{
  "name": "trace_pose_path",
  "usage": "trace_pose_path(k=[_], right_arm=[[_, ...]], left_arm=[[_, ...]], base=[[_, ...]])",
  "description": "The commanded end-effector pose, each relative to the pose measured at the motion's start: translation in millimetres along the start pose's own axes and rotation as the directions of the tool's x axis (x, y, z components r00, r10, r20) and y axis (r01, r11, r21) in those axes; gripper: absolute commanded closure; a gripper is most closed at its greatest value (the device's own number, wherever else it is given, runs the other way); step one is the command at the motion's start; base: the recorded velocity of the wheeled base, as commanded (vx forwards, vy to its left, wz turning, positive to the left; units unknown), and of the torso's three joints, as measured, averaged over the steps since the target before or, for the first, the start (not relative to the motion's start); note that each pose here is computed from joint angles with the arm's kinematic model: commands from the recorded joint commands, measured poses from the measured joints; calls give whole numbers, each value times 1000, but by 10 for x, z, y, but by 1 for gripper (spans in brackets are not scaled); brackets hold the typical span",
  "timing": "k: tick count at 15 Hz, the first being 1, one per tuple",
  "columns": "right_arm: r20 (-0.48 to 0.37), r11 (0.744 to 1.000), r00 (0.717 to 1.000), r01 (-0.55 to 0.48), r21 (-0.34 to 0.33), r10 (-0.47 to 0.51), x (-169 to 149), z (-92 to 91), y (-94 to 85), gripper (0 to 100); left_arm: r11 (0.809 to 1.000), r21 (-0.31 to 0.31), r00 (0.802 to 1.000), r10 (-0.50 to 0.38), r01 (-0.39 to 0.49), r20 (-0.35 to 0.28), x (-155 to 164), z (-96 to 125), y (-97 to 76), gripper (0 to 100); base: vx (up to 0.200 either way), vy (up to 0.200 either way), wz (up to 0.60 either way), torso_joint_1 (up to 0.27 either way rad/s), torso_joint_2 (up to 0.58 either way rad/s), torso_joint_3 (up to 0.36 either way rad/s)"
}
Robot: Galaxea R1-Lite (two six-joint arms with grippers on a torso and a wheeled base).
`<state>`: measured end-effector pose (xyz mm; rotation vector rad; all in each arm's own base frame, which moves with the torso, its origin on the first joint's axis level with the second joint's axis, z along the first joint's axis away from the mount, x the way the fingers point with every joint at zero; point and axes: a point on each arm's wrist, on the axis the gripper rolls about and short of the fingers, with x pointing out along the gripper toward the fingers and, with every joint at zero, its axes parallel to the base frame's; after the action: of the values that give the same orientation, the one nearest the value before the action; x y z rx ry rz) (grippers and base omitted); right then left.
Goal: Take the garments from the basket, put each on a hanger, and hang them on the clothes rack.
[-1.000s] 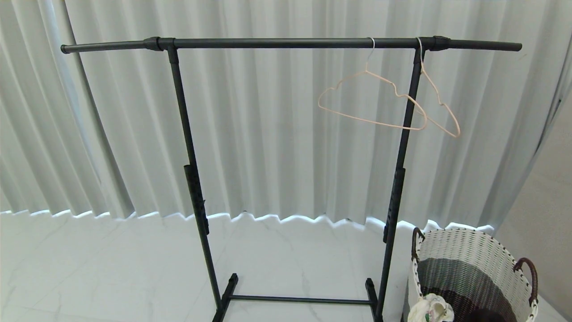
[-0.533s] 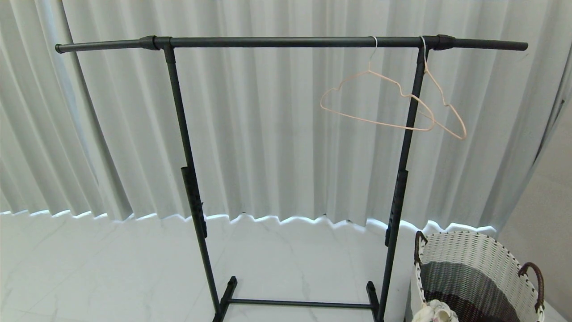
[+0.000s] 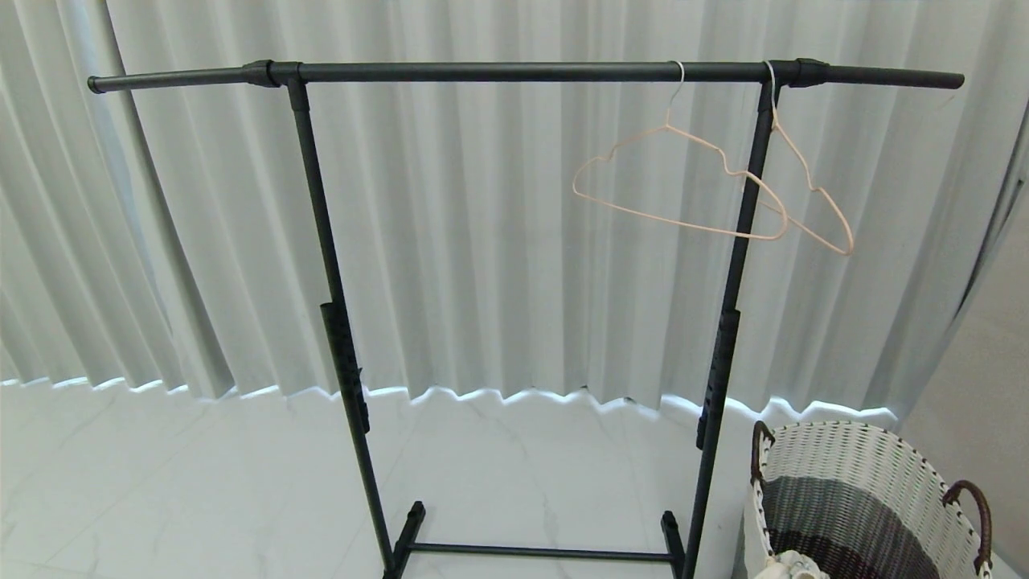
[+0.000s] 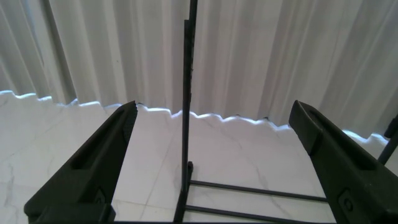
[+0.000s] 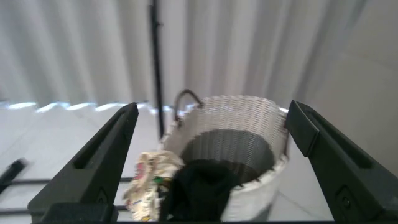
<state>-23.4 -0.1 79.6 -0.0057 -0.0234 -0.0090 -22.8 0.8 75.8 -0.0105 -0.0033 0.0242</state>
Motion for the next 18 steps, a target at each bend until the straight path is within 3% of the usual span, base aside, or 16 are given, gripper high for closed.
trace_pose_path(k=[1,2,3,4,5,6,8,10,12,15,16,18], right_arm=[[35,992,991,-126,-16,126,-41,423,15,0],[-6,990,990,-139,-30,139,-2,506,12,0],[-157,972,969,-207,-112,189,186,636,16,0],[-295,962,938,-231,-145,181,383,635,33,0],[-366,956,916,-240,-167,166,495,626,40,0],[-564,923,819,-293,-250,108,818,527,51,0],[-741,855,672,-376,-356,-13,1153,335,50,0],[-810,806,585,-463,-369,-35,1361,170,61,0],[-847,762,531,-532,-369,-39,1495,33,71,0],[-883,741,467,-577,-344,-46,1617,-151,81,0],[-901,727,432,-603,-329,-49,1658,-242,82,0],[-914,717,401,-621,-316,-56,1708,-322,85,0]], left_arm=[[1000,0,1000,0,0,0,0,0,0,0],[1000,0,1000,0,0,0,0,0,0,0],[1000,0,1000,0,0,0,0,0,0,0],[1000,0,1000,0,0,0,0,0,0,0],[1000,0,1000,0,0,0,0,0,0,0],[1000,0,1000,0,0,0,0,0,0,0],[1000,0,1000,0,0,0,0,0,0,0],[1000,0,1000,0,0,0,0,0,0,0],[1000,0,1000,0,0,0,0,0,0,0],[1000,0,1000,0,0,0,0,0,0,0],[1000,0,1000,0,0,0,0,0,0,0],[1000,0,1000,0,0,0,0,0,0,0]], base=[[0,0,0,0,0,0],[0,0,0,0,0,0],[0,0,0,0,0,0],[0,0,0,0,0,0],[0,0,0,0,0,0],[0,0,0,0,0,0],[0,0,0,0,0,0],[0,0,0,0,0,0],[0,0,0,0,0,0],[0,0,0,0,0,0],[0,0,0,0,0,0],[0,0,0,0,0,0]])
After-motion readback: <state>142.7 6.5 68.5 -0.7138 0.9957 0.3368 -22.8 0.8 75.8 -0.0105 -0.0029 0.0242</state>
